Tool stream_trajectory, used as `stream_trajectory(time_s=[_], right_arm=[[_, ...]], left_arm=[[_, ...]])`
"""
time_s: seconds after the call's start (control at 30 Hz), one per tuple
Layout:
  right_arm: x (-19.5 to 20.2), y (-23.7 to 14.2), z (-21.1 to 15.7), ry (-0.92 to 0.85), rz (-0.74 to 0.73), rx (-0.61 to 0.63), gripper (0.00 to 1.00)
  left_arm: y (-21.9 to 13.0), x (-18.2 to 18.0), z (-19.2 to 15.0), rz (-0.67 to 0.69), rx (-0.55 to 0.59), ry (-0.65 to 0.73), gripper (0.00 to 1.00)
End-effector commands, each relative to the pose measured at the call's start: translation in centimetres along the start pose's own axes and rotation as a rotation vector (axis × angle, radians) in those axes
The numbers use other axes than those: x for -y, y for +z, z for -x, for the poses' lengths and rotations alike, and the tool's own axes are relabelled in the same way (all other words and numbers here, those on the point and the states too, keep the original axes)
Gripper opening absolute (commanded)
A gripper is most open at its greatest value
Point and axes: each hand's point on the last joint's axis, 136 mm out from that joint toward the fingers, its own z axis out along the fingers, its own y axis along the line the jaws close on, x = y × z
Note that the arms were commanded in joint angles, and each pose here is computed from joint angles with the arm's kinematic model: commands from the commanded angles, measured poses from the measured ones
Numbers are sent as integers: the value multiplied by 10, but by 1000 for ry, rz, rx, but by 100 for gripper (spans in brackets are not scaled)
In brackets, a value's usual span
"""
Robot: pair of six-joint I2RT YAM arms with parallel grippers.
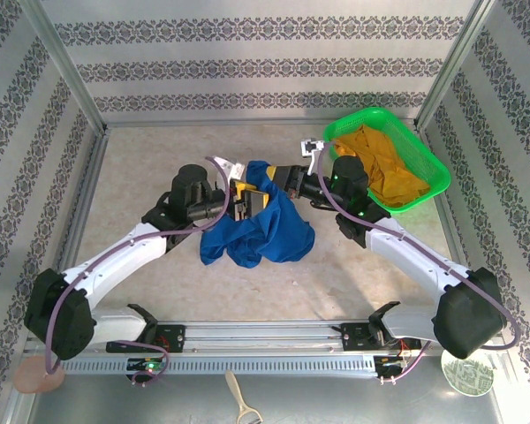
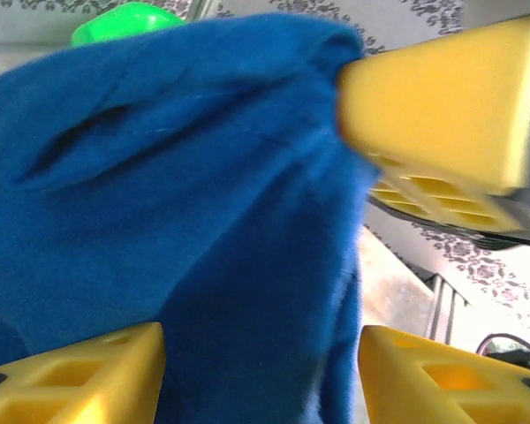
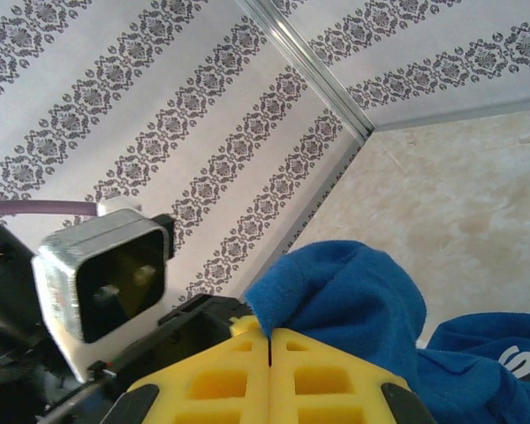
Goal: Fold the inside-out t-shirt
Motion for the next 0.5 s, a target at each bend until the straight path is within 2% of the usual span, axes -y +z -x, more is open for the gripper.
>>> stream_trajectory(time_s=[0.0, 0.03, 0.07, 0.1, 0.13, 0.17, 0.2, 0.23, 0.33, 0.47], right_arm=[[-7, 1, 2, -6, 21, 24, 0], [-6, 0, 2, -4, 17, 25, 0], [-2, 0, 1, 2, 0, 29, 0], [3, -2, 2, 8, -20, 41, 10], [9, -5, 2, 15, -40, 51, 32], [16, -8, 1, 20, -65, 65, 52], [22, -12, 0, 23, -89, 77, 62], [27, -13, -2, 26, -105, 81, 65], [36, -14, -12, 34, -123, 65, 62], [57, -11, -30, 56, -168, 45, 36]], left_arm=[[4, -4, 17, 49, 42, 65, 39], [5, -6, 20, 58, 56, 70, 26], [5, -7, 23, 59, 70, 70, 17], [3, -7, 27, 54, 90, 64, 10], [2, -7, 31, 46, 106, 58, 1], [-1, -5, 35, 29, 124, 52, 0], [-5, -3, 37, 10, 141, 42, 0], [-7, -1, 39, -8, 152, 30, 0], [-15, 6, 44, -75, 186, 2, 0], [-28, 13, 55, -189, 261, -51, 0]])
